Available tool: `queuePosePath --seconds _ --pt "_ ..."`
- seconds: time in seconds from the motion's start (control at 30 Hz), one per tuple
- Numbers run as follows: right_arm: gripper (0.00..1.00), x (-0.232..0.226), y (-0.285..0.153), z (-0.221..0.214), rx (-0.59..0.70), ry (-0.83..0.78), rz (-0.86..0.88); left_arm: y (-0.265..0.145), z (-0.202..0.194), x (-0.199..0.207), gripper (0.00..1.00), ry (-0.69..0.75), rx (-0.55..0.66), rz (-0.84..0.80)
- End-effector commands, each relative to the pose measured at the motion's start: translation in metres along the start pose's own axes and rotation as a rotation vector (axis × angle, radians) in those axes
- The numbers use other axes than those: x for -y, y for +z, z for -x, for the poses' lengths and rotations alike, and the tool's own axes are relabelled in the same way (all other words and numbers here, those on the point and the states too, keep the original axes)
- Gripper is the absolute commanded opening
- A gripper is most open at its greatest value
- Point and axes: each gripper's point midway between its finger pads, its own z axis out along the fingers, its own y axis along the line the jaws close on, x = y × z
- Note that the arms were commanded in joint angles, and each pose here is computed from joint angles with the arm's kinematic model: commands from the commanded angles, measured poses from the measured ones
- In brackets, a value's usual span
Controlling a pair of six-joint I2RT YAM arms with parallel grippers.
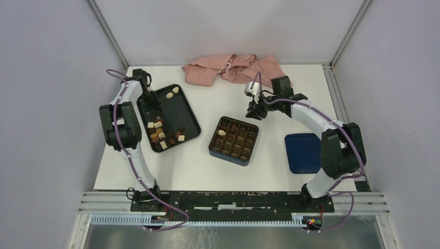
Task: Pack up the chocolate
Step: Pick up the fake chocolate from the plate.
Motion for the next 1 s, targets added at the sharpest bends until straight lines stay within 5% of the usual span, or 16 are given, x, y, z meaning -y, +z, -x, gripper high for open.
queuePosePath --seconds 0.0,0.5,0.73,0.97 --pt "0.39 0.003 -0.003 0.012 0.027 -0.034 0.0 -0.021 0.009 0.002 0.18 0.039 0.054 -0.017" --pt "0.4 -0.005 -0.007 0.018 0.057 -0.085 0.022 -0.072 -0.029 0.021 0.09 0.095 0.185 -0.211" --pt "0.6 0.004 -0.007 0.002 -0.005 -0.118 -0.027 -0.105 -0.079 0.053 0.09 0.155 0.222 -0.485" --pt "0.61 0.003 0.005 -0.02 -0.072 -0.076 0.019 -0.147 -0.117 0.072 0.09 0.242 0.286 -0.652"
